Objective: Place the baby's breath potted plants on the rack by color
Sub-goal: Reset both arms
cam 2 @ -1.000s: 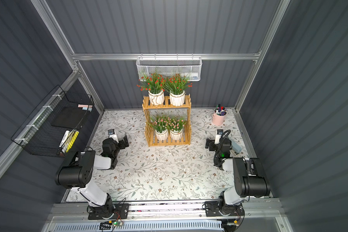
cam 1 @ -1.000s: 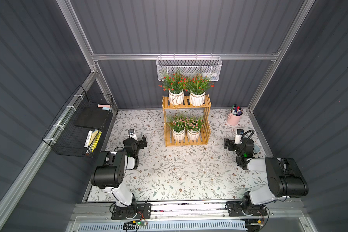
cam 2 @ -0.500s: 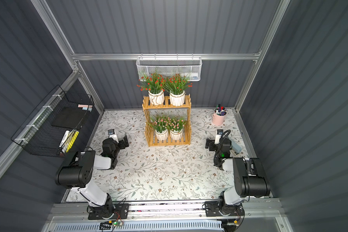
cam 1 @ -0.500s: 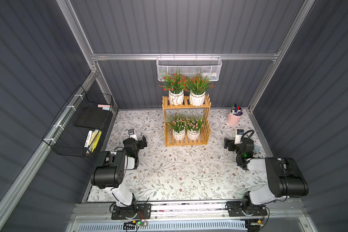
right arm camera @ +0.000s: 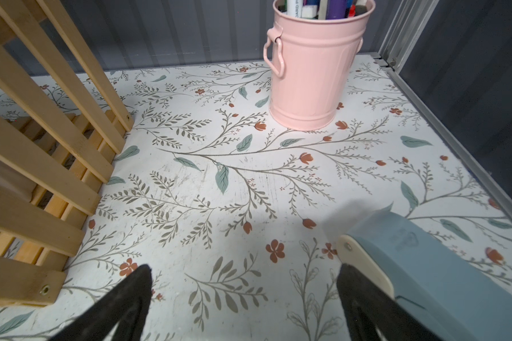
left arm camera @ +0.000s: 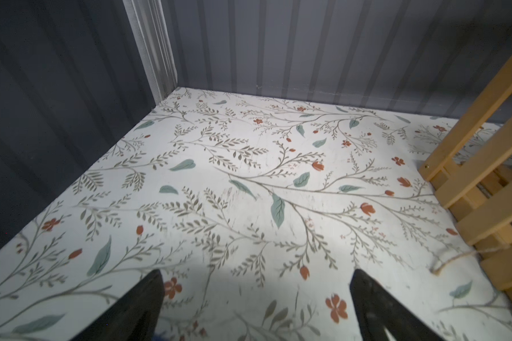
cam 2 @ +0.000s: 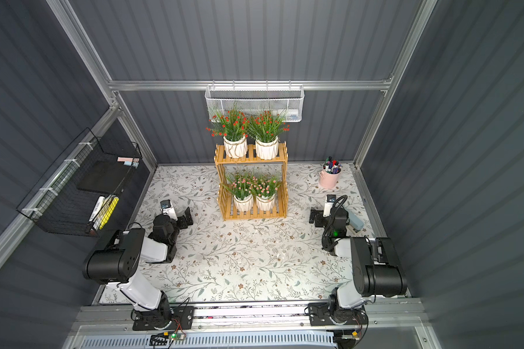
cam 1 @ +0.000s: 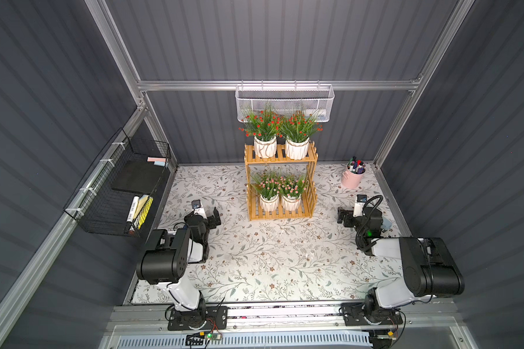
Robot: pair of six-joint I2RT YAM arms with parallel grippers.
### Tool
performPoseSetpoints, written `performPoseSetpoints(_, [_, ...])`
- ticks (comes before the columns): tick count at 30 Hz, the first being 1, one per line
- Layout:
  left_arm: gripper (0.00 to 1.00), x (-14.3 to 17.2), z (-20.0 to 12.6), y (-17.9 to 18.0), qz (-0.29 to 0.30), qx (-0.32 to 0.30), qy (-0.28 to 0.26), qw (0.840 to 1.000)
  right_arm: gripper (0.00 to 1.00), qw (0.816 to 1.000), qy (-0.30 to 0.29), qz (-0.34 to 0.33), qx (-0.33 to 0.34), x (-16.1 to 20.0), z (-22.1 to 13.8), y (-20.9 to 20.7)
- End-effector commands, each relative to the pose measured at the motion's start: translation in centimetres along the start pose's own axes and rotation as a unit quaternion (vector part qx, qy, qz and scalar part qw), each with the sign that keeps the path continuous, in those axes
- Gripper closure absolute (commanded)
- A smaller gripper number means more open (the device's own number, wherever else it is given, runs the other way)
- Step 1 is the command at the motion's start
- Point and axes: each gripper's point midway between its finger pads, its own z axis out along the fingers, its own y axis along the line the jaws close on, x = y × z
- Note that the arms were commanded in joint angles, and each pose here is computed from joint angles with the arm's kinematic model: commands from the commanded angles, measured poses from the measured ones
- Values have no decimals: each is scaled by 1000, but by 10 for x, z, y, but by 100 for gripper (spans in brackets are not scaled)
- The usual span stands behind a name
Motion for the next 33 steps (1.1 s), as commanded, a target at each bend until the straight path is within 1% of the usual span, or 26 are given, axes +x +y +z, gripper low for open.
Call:
performPoseSetpoints(1, [1,-27,-5,0,-16,-3,-55,998,1,1000,-11,-2,-4,-10,0,1])
performPoseSetpoints(3, [1,-25,6,-1,-12,-4,-32,999,1,1000,-11,-3,-3,-10,0,1])
performPoseSetpoints(5, [1,-18,25,-4,-2,-4,15,1000,1,1000,-11,-3,-4,-10,0,1])
performPoseSetpoints(6, [1,-17,26,-4,-1,-4,17,1000,1,1000,-12,-2,-3,-11,0,1])
performPoseSetpoints(7, [0,-21,24,-2,-10,-11,6,1000,1,1000,-11,-2,-3,-10,0,1])
performPoseSetpoints(33, [0,-19,24,0,-7,-15,11,1000,1,1000,-9,-9,-7,-10,3,3])
